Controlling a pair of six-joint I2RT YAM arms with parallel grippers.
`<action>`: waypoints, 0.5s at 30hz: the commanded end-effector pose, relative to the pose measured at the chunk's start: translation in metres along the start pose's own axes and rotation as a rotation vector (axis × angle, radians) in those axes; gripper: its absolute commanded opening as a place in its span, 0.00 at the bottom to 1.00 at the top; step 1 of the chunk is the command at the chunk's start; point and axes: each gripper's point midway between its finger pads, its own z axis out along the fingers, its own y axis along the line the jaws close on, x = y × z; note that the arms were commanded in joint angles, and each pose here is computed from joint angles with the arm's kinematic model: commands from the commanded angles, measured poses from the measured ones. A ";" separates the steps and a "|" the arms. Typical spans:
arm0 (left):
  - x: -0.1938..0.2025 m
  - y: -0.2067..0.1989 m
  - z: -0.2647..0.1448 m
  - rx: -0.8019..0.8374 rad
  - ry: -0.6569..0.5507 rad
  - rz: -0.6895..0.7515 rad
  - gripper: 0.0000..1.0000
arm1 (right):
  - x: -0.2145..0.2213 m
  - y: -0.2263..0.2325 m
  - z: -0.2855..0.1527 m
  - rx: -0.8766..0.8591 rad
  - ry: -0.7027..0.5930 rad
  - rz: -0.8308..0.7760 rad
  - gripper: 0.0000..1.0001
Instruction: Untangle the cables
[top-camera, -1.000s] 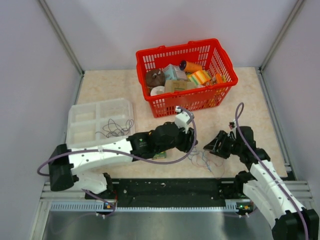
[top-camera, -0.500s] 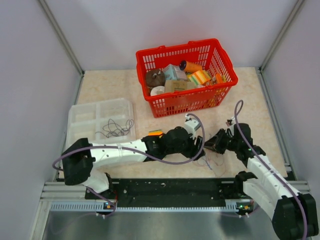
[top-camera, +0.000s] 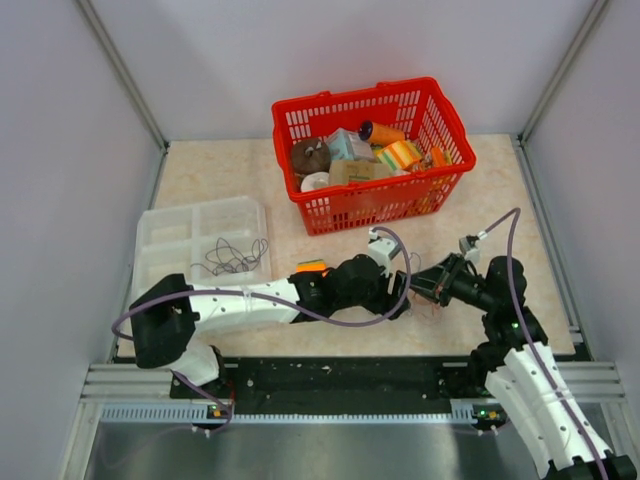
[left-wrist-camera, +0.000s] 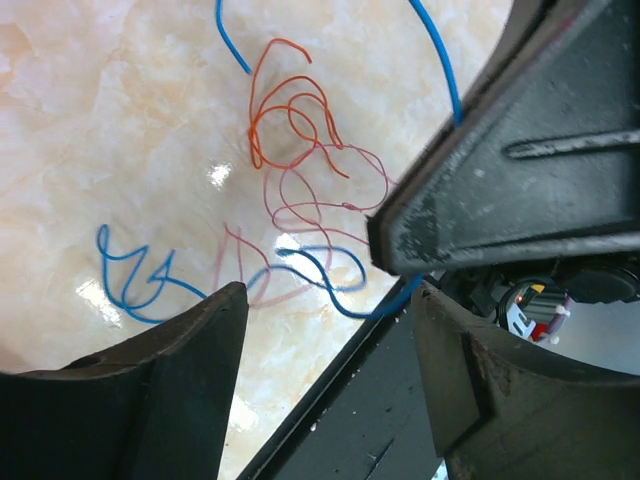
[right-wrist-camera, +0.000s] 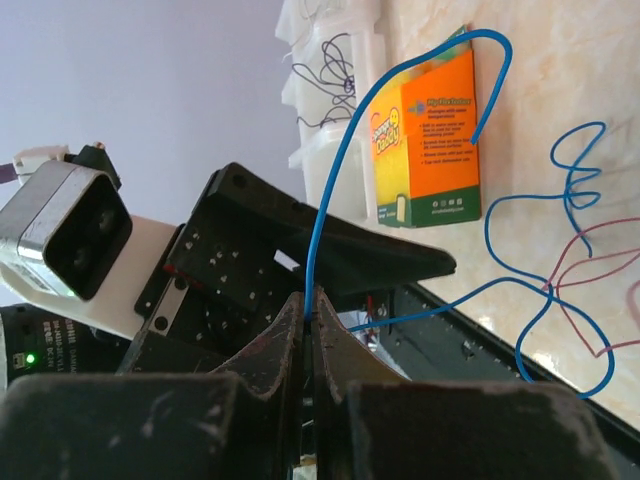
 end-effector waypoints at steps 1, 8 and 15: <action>-0.044 -0.010 -0.012 -0.005 -0.128 0.003 0.74 | 0.007 0.035 -0.009 -0.082 0.039 -0.006 0.00; -0.064 -0.027 -0.013 0.066 -0.202 0.075 0.75 | 0.011 0.054 -0.018 -0.137 0.035 -0.003 0.00; -0.078 -0.047 -0.042 0.262 -0.399 0.077 0.39 | 0.012 0.072 -0.026 -0.176 0.023 -0.002 0.00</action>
